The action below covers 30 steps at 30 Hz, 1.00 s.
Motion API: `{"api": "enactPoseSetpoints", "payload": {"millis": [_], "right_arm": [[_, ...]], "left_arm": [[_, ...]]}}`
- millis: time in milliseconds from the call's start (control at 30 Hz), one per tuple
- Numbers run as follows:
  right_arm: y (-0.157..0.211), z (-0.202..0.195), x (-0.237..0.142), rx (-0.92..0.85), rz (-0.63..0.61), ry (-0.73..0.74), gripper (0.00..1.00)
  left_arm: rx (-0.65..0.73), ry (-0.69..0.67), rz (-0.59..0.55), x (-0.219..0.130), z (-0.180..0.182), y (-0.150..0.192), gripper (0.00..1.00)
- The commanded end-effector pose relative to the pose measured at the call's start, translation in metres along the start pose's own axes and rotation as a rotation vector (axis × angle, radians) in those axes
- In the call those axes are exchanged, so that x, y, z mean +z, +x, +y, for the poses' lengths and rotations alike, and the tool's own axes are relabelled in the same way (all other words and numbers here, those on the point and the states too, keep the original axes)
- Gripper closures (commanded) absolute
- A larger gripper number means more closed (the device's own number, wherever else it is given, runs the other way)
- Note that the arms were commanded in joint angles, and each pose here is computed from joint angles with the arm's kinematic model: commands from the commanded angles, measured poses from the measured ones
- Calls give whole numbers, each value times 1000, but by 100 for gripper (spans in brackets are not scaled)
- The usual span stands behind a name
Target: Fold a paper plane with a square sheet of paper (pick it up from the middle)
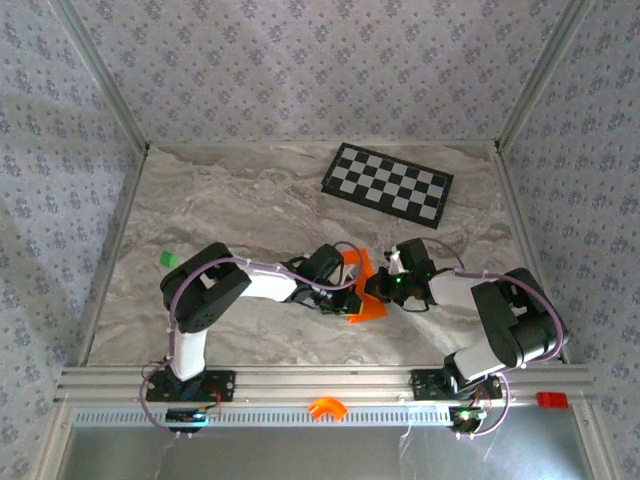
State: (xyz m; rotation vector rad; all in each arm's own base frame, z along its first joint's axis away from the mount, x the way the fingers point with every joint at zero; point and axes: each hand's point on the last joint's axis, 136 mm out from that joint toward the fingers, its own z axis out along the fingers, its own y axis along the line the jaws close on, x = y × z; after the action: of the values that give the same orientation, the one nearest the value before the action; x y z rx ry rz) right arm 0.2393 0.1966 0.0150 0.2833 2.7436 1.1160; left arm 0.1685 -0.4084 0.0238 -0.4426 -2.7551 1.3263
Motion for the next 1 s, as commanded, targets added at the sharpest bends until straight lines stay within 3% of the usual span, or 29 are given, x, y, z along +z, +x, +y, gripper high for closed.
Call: {"api": "enactPoseSetpoints", "payload": {"millis": [0,700,967], "right_arm": [[32,-61,-1,99,69,215,100],[31,-63,-3,105,65,218,100],[31,-62,-3,105,64,217,100]], "left_arm": [[-25,-19,61,3,12,20,96],[11,-72,132,-6,21,55,93],[44,-25,144,-10,7,60,93]]}}
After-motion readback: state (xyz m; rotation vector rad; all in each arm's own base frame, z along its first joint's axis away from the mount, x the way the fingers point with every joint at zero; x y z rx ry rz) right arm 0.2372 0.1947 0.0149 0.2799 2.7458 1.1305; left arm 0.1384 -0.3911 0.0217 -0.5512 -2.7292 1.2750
